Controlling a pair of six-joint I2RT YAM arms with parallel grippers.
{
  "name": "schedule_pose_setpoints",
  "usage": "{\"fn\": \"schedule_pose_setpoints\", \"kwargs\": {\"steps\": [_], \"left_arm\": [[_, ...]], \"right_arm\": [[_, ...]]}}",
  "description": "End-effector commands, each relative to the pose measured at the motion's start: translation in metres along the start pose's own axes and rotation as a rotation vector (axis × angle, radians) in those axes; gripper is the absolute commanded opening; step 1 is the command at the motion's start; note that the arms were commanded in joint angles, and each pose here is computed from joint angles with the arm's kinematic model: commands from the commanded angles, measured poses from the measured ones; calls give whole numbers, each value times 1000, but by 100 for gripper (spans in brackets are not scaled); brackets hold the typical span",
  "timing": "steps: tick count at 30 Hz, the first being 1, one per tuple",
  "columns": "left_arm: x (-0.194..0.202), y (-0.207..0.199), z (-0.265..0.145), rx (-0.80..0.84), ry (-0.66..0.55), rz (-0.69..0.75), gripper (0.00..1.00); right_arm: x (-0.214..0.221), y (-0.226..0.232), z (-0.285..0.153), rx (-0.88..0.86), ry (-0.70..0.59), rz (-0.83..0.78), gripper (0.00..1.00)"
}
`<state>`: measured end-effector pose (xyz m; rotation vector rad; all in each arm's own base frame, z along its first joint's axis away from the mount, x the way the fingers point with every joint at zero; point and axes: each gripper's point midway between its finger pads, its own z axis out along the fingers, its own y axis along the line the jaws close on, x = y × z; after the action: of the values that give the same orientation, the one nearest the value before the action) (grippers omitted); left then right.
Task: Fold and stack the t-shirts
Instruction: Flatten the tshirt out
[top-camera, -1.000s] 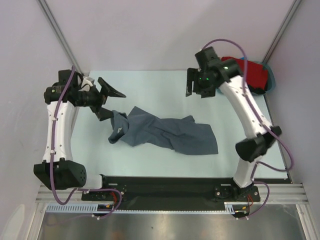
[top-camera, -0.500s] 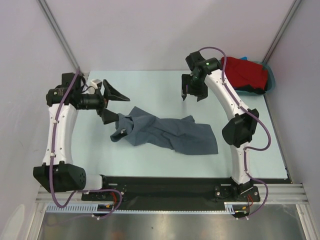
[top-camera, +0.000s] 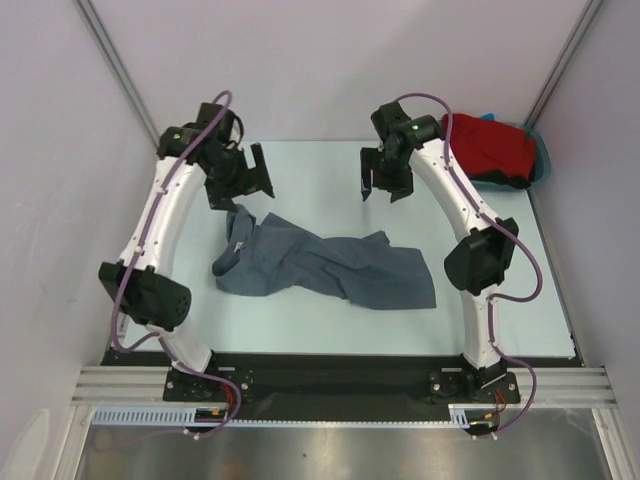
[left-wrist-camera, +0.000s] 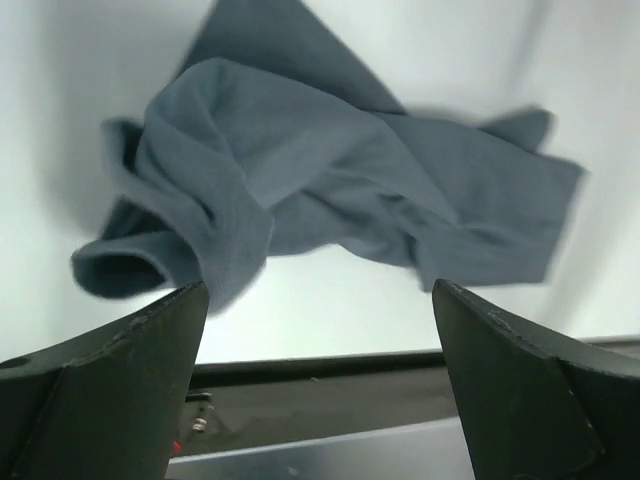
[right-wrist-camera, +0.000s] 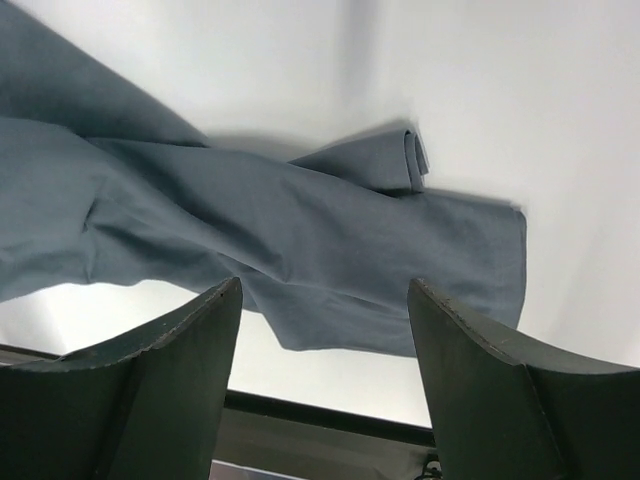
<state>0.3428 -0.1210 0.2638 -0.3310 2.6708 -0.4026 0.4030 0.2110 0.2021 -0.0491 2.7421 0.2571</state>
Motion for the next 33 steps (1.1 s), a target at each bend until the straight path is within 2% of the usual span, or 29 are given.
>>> {"fn": "schedule_pose_setpoints", "kwargs": {"steps": [1,9,12,17,24,28,33], "left_arm": [[11,38,-20,-279,-52,91,100],[6,72,-54,-439,-210,77,100],[0,76,-49,-462,-200,82,100],[-8,71,-3,-470,-96,111,100],[-51,38,54,-310,-114,129,100],[-56,29,84,-264,-79,144,100],[-62,1,120,-105,-65,160,100]], "right_arm": [[-16,2,-27,-27,-89,-13,73],[-13,-5,-18,2,-88,2,73],[-17,-7,-9,8,-91,0,73],[-33,-12,18,-3,-100,11,72],[-55,-8,35,-95,-107,41,72],[-48,-16,57,-87,-57,72,67],[-42,-18,67,-101,-37,56,66]]}}
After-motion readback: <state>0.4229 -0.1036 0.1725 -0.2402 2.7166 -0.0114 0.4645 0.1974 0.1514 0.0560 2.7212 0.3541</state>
